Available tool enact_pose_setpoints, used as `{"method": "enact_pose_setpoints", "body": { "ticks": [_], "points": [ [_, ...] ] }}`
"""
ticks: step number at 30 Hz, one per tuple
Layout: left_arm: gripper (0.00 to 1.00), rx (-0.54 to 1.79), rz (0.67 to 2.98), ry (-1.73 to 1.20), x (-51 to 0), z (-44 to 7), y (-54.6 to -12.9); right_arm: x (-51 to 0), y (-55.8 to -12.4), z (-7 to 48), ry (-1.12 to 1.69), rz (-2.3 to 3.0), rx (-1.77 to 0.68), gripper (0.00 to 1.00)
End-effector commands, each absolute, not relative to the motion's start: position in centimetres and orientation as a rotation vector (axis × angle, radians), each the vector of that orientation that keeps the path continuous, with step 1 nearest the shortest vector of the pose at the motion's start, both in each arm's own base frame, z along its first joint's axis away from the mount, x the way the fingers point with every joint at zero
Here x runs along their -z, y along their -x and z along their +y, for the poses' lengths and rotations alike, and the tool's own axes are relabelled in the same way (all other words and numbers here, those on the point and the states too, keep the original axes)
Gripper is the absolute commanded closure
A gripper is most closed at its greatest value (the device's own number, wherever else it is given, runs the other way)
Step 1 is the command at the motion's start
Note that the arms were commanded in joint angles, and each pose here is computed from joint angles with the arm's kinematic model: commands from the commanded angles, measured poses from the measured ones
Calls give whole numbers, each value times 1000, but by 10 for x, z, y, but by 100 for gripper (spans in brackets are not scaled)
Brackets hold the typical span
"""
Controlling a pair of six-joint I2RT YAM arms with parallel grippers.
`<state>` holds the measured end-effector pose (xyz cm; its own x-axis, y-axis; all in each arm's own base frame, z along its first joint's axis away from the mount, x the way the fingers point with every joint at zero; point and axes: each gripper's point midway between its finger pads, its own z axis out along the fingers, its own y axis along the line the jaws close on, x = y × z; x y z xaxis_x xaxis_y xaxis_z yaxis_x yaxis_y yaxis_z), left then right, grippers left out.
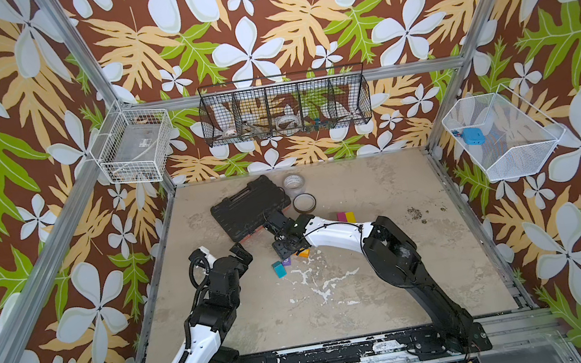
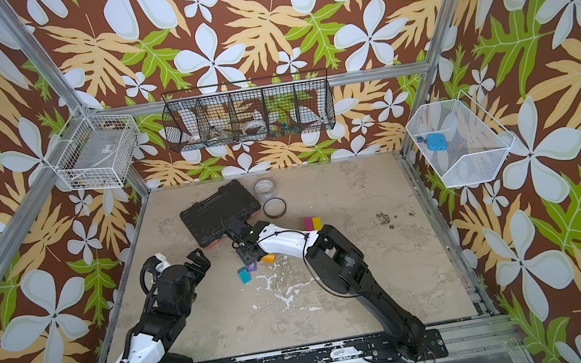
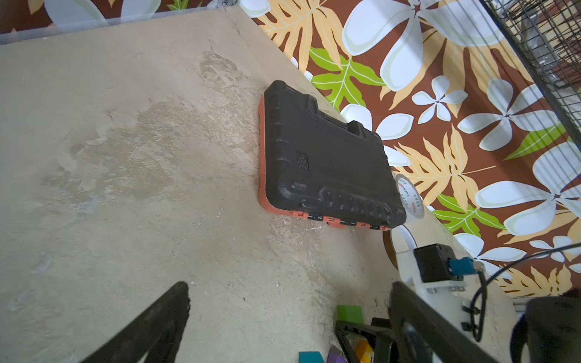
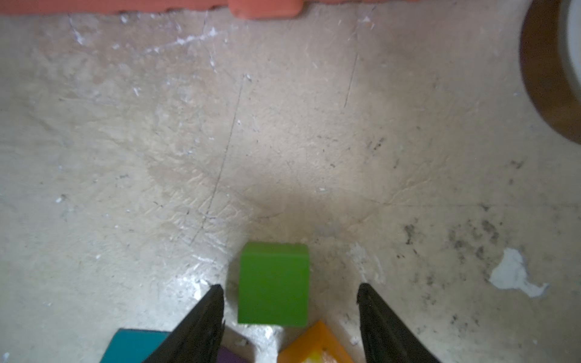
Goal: Build the wood block tower
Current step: 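Lower the right gripper onto the green cube and close it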
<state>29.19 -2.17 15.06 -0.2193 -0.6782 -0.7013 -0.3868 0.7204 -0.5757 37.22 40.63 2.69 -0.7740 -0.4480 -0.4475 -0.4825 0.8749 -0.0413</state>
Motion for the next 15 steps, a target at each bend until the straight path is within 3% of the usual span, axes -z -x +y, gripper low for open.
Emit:
{"method": "enact_pose_setpoints", "body": {
  "ticks": [1,15],
  "points": [
    [0,369,1807,833,-157,-23,-294,-24,-371,403,695,2604,-77,35],
    [0,365,1807,831,-157,-22,-294,-19,-376,411,703,2610,-85,42]
  ]
}}
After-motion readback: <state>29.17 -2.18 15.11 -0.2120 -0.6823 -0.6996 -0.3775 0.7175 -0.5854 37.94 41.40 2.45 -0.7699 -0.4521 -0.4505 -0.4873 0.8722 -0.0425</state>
